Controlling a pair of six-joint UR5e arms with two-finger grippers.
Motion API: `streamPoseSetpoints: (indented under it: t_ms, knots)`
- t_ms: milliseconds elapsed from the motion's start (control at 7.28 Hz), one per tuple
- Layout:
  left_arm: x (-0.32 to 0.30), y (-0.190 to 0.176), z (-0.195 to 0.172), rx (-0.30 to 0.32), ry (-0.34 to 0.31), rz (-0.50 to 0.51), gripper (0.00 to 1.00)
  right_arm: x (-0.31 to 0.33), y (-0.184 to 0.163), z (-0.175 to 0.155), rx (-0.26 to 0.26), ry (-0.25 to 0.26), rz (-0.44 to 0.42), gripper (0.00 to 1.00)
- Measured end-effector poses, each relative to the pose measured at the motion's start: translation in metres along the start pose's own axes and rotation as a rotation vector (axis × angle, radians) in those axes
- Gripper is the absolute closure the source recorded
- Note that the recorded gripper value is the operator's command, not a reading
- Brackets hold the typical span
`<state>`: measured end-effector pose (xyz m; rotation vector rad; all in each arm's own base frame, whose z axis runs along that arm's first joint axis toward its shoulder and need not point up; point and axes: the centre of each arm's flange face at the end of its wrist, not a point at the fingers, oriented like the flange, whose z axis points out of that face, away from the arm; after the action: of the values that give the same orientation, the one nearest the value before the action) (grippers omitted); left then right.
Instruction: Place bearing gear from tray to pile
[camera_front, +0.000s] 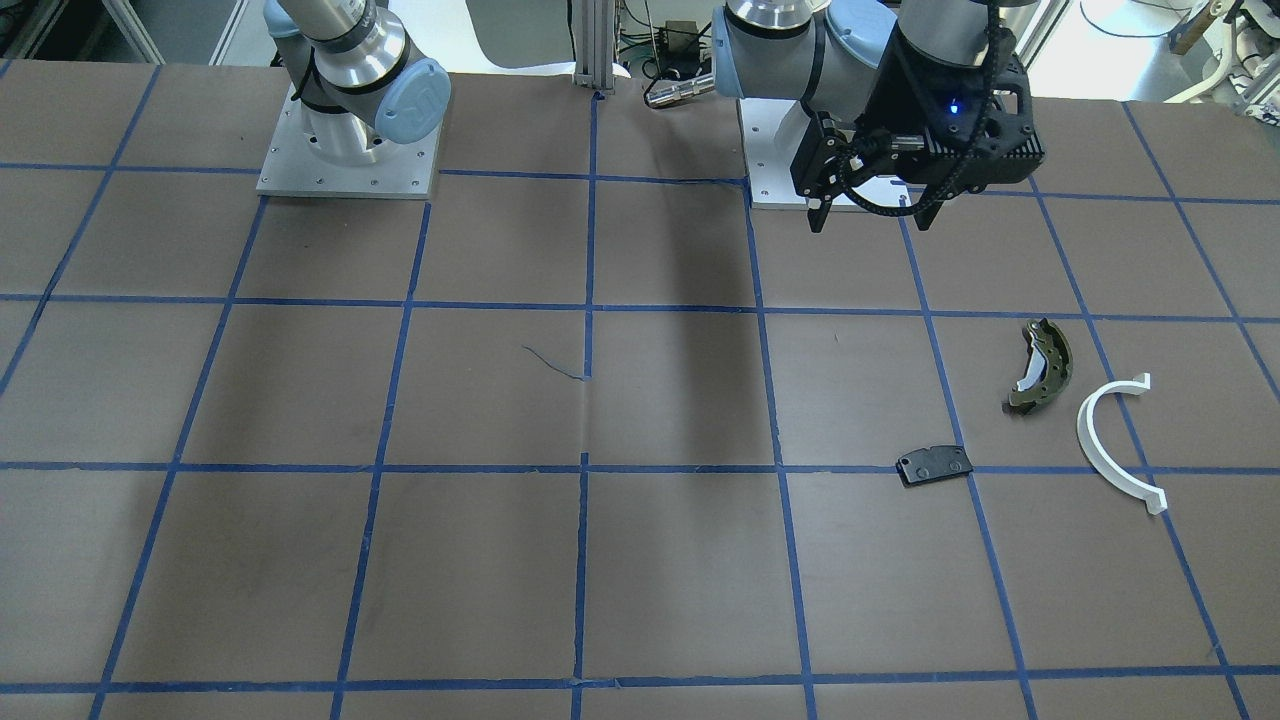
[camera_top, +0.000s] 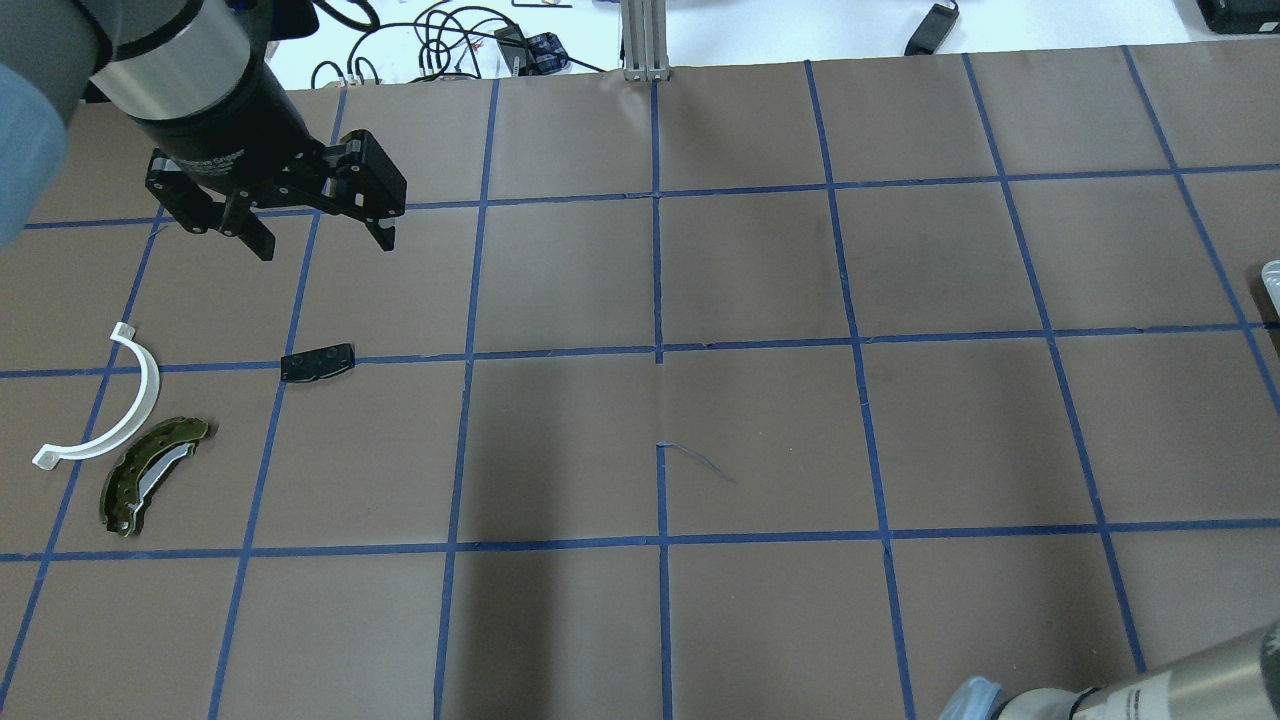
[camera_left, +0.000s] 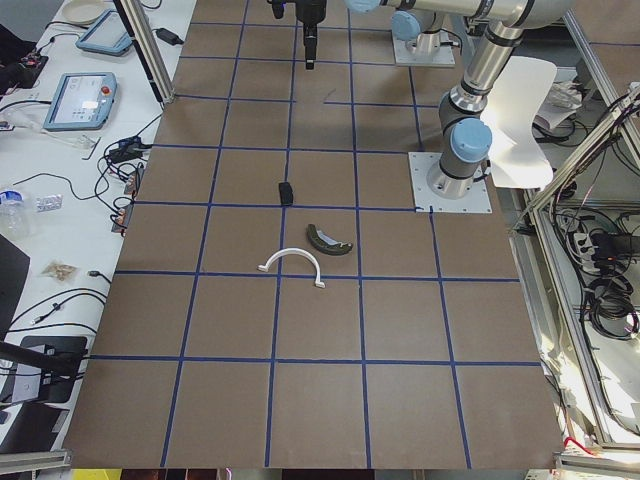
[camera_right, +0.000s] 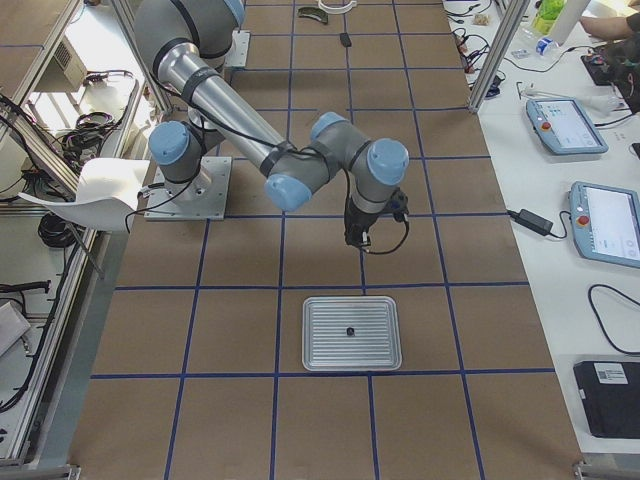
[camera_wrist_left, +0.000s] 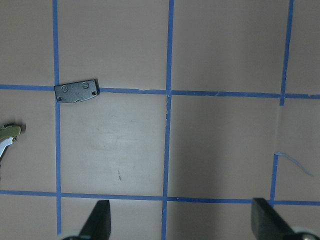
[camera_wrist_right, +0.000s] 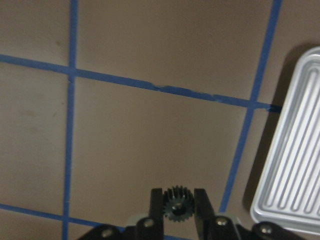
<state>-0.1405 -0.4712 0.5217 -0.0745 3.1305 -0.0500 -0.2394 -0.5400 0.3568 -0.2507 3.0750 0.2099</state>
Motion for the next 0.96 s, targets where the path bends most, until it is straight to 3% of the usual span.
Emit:
streamPoseSetpoints:
  t_ms: [412, 962]
  knots:
    - [0.000, 0.000, 0.000, 0.000, 0.000, 0.000, 0.00, -0.196, -0.025, -0.027, 0.029, -0.005, 0.153, 1.00]
    - [0.001, 0.000, 0.000, -0.001, 0.001, 0.002, 0.00, -0.401, -0.037, -0.008, 0.060, -0.001, 0.333, 1.00]
